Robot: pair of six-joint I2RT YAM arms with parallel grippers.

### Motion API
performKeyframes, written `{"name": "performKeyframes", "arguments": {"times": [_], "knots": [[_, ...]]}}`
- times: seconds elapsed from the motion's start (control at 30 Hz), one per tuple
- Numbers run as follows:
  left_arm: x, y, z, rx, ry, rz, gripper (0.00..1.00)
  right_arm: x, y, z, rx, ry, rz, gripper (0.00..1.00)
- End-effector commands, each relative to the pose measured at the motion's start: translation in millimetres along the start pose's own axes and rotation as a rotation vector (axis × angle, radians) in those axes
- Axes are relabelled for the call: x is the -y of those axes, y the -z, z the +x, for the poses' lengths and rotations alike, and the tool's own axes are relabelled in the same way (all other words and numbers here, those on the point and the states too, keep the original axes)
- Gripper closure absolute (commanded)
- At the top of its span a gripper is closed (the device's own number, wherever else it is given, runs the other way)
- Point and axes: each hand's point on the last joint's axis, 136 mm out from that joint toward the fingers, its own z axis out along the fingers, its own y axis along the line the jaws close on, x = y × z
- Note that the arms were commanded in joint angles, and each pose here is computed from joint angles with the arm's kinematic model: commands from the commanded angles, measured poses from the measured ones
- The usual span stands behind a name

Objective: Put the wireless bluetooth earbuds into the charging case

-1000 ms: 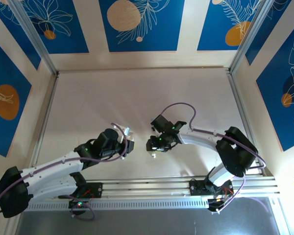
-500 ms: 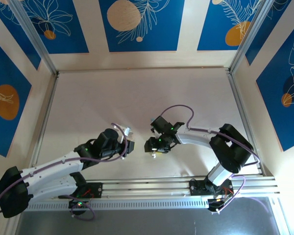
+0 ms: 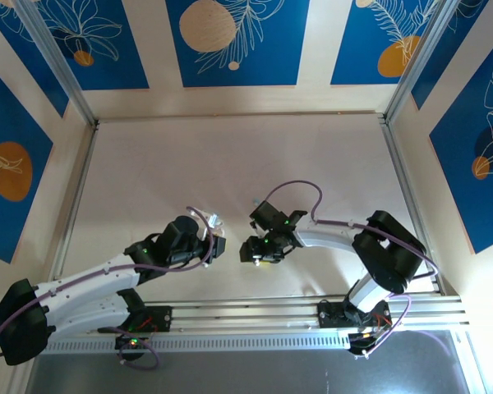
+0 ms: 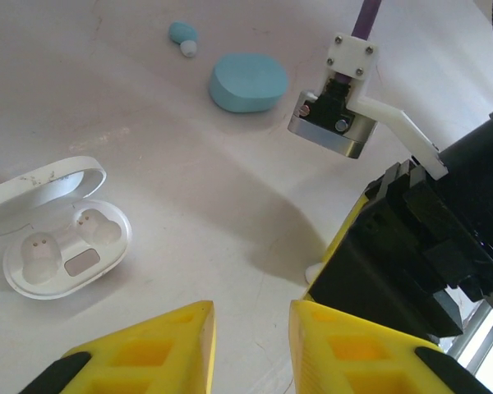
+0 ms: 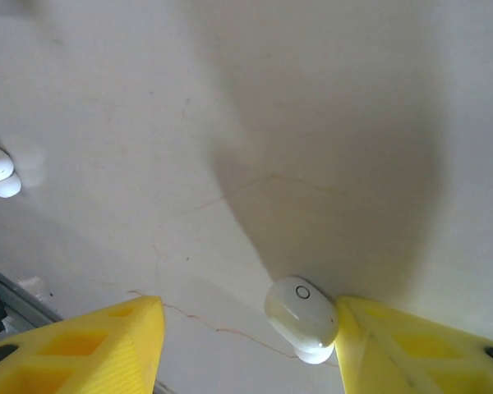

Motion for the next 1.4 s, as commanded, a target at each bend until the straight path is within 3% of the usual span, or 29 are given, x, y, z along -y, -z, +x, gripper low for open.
{"name": "performKeyframes", "arguments": {"times": [0.0, 0.87, 1.1, 1.37], "knots": [[3.1, 1.9, -4.0, 0.021, 0.010, 0.026, 0.71, -0.4, 1.3, 15.0, -0.035, -0.015, -0.007, 0.43], [3.4, 3.6, -4.6, 0.027, 0.016, 0.029, 0.71, -26.8, -4.1, 35.9, -0.028, -0.010, -0.087, 0.42], [7.3, 3.9, -3.1, 0.011, 0.014, 0.047, 0.67, -28.8, 22.6, 33.4, 0.048, -0.003, -0.120, 0.43], [17.0, -0.2, 16.5, -0.069, 0.046, 0.092, 0.66, -11.2, 48.7, 10.9, 0.101, -0.021, -0.182, 0.51]]}}
